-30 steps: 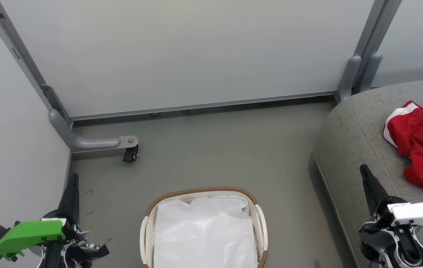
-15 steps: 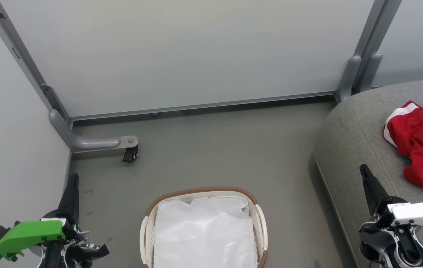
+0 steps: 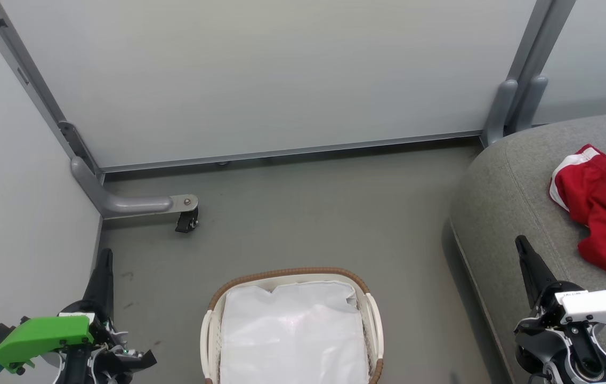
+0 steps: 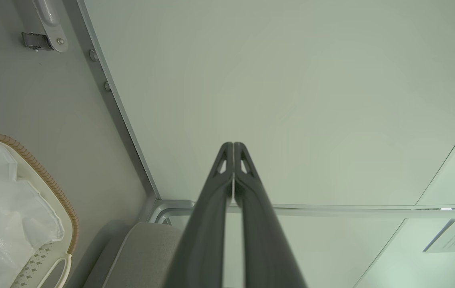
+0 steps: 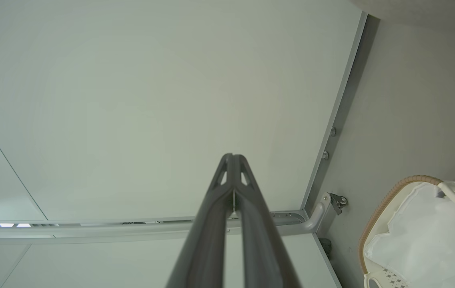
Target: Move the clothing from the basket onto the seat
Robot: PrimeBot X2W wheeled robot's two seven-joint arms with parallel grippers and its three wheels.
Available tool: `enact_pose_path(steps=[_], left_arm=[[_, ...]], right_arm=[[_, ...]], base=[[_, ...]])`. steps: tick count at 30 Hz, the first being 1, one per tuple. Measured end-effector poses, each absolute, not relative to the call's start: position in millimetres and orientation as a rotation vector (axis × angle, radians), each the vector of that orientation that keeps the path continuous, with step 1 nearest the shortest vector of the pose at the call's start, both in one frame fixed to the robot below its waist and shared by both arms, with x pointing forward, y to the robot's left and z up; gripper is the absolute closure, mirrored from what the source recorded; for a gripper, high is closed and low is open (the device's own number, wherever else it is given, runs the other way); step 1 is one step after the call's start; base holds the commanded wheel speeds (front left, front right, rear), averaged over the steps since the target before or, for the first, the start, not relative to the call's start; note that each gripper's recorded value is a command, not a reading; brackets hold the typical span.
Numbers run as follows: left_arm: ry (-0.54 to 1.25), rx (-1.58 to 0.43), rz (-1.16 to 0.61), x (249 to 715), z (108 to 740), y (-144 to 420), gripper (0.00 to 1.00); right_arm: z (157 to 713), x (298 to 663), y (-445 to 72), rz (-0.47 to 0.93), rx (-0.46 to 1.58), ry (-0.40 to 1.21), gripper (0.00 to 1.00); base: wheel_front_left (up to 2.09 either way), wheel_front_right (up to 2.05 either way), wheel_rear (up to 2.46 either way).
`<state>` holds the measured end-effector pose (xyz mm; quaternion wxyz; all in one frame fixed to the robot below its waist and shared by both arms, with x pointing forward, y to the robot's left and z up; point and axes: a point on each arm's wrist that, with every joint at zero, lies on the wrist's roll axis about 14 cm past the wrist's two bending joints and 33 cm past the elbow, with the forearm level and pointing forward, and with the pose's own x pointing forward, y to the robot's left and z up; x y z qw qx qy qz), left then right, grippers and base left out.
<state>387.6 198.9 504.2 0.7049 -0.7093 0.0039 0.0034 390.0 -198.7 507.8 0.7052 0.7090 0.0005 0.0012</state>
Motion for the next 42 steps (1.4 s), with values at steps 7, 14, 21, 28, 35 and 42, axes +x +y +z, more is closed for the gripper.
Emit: enact_pose_path(steps=[7, 14, 21, 28, 35, 42], left_arm=[[0.009, -1.577, 0.008, 387.6, 504.2, 198.9, 1.0], [0.009, -1.577, 0.008, 387.6, 504.2, 198.9, 1.0], [0.009, -1.577, 0.008, 387.6, 504.2, 198.9, 1.0], [0.009, -1.577, 0.008, 387.6, 504.2, 198.9, 1.0], [0.008, -1.577, 0.007, 387.6, 504.3, 198.9, 1.0], [0.008, -1.577, 0.008, 387.6, 504.2, 199.0, 1.0]], right_arm=[[507.8, 390.0, -198.7, 0.003, 1.576, 0.001, 1.0], [507.8, 390.0, -198.7, 0.003, 1.576, 0.001, 1.0], [507.8, 390.0, -198.7, 0.003, 1.576, 0.001, 1.0], [507.8, 390.0, -198.7, 0.003, 1.576, 0.001, 1.0], [507.8, 390.0, -198.7, 0.003, 1.576, 0.001, 1.0], [507.8, 390.0, -198.7, 0.003, 1.576, 0.001, 1.0]], base=[[0.0, 0.0, 0.0], [0.0, 0.0, 0.0], [0.0, 0.0, 0.0], [0.0, 0.0, 0.0], [0.0, 0.0, 0.0], [0.0, 0.0, 0.0]])
